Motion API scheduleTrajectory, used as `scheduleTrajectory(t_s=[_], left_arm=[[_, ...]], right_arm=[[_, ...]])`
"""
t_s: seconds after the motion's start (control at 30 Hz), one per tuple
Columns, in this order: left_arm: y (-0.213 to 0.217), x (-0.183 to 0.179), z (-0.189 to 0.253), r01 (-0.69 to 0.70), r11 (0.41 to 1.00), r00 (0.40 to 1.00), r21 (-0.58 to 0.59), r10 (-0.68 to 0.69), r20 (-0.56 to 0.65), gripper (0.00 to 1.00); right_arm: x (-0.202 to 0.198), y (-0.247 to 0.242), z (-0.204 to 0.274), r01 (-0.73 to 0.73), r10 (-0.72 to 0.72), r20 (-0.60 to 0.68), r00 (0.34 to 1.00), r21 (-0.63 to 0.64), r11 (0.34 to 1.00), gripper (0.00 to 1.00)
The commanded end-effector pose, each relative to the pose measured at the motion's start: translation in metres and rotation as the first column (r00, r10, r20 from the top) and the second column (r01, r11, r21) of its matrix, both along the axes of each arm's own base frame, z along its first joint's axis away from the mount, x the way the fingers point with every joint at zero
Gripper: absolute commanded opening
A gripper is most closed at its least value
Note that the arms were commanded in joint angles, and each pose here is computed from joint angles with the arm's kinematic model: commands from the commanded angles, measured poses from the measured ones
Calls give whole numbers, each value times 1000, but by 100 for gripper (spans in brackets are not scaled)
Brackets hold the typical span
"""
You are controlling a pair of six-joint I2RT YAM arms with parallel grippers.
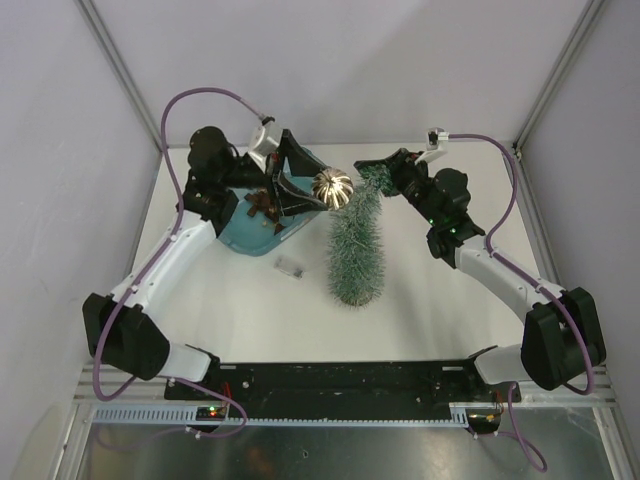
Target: Decorate the small christmas tree
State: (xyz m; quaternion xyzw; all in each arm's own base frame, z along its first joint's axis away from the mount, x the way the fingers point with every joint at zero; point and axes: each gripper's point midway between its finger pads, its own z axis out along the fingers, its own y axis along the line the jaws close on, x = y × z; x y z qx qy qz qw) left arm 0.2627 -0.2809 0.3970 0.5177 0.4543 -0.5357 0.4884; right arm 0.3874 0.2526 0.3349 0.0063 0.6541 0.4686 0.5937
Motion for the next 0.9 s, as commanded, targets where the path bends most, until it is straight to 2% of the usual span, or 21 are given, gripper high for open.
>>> scheduleTrajectory(t_s=[0.0,0.33,0.43,0.53,0.7,0.87], left_arm=[[-2,-4,1,-77,997,992,-13,75,-105,6],[-4,-5,-11,-150,989,967,-7,145,-209,12],[-6,-5,-11,-171,985,959,-10,164,-232,26],[-7,-9,-10,-169,986,956,-13,161,-244,35],[-8,-13,-9,-165,986,955,-19,155,-253,65],[-7,-16,-10,-173,985,950,-21,161,-267,81]], right_arm=[[-4,-1,35,-1,-1,79,997,31,1000,66],[-4,-2,34,6,-8,75,997,28,1000,66],[-4,-1,34,5,-7,74,997,27,1000,66],[-4,-1,34,6,-8,74,997,26,1000,66],[-4,-1,33,8,-9,73,997,22,1000,66],[-5,0,34,5,-7,77,997,23,1000,66]])
